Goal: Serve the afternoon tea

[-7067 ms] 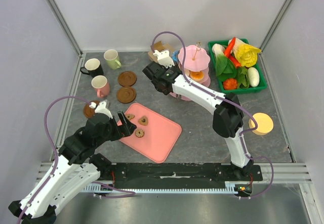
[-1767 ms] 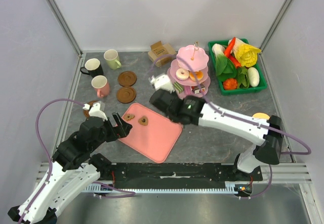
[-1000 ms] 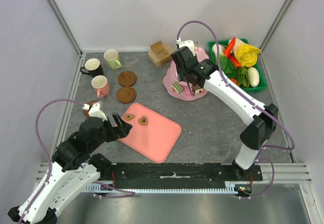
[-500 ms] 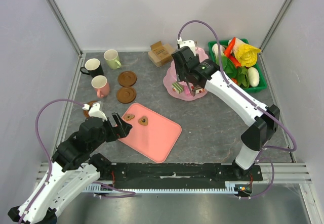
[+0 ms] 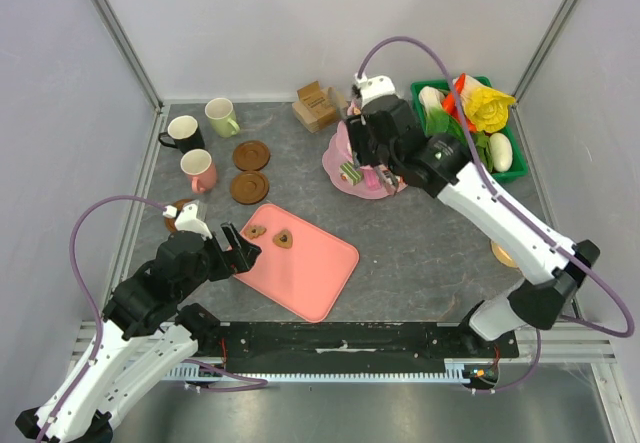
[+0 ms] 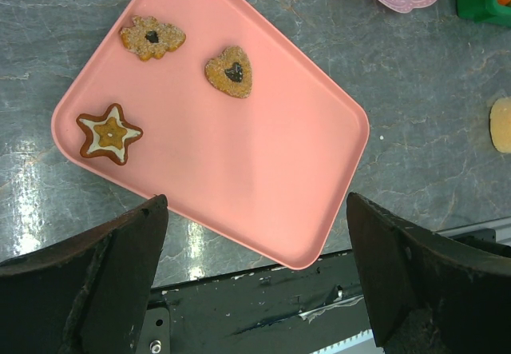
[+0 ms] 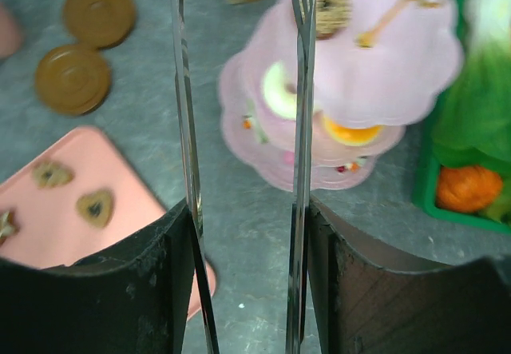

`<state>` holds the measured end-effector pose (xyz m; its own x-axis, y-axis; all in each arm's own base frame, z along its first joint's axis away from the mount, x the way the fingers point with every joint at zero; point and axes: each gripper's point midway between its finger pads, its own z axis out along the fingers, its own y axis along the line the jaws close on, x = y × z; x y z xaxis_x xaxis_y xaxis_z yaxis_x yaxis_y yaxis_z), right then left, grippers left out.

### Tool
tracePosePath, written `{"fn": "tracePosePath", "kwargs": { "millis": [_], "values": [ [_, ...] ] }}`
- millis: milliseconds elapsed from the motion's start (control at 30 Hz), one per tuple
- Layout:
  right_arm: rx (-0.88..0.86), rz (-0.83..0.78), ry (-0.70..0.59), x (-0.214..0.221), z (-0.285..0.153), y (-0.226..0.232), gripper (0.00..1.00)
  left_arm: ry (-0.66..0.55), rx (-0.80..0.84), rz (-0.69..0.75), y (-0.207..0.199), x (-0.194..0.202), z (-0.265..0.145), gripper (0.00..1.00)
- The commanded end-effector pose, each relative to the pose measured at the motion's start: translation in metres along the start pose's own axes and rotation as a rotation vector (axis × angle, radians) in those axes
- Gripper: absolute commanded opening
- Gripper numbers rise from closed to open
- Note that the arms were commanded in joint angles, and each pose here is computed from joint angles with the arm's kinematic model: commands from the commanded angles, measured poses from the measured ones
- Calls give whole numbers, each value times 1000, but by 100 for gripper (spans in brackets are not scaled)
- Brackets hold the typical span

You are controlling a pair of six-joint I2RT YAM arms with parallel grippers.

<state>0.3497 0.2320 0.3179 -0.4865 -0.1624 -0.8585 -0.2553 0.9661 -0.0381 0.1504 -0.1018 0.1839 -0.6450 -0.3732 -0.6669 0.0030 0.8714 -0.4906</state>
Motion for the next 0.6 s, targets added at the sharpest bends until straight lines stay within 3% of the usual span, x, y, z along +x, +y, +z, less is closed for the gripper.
{"fn": "tracePosePath", "kwargs": {
  "millis": [0,233,367,567],
  "values": [
    [-273,-164,-58,12,-26,63,59,-45,31,-17,-11,-15,-3,98],
    [-380,-353,46,104,-18,109,57,-58,-17,-25,-4,-20,-11,98],
    [-567,-461,76,156,-26,147,57,-88,-16,-28,-4,-26,-15,98],
    [-671,-674,105,204,-25,182,57,-89,-21,-42,-5,-28,-14,99]
  ]
}}
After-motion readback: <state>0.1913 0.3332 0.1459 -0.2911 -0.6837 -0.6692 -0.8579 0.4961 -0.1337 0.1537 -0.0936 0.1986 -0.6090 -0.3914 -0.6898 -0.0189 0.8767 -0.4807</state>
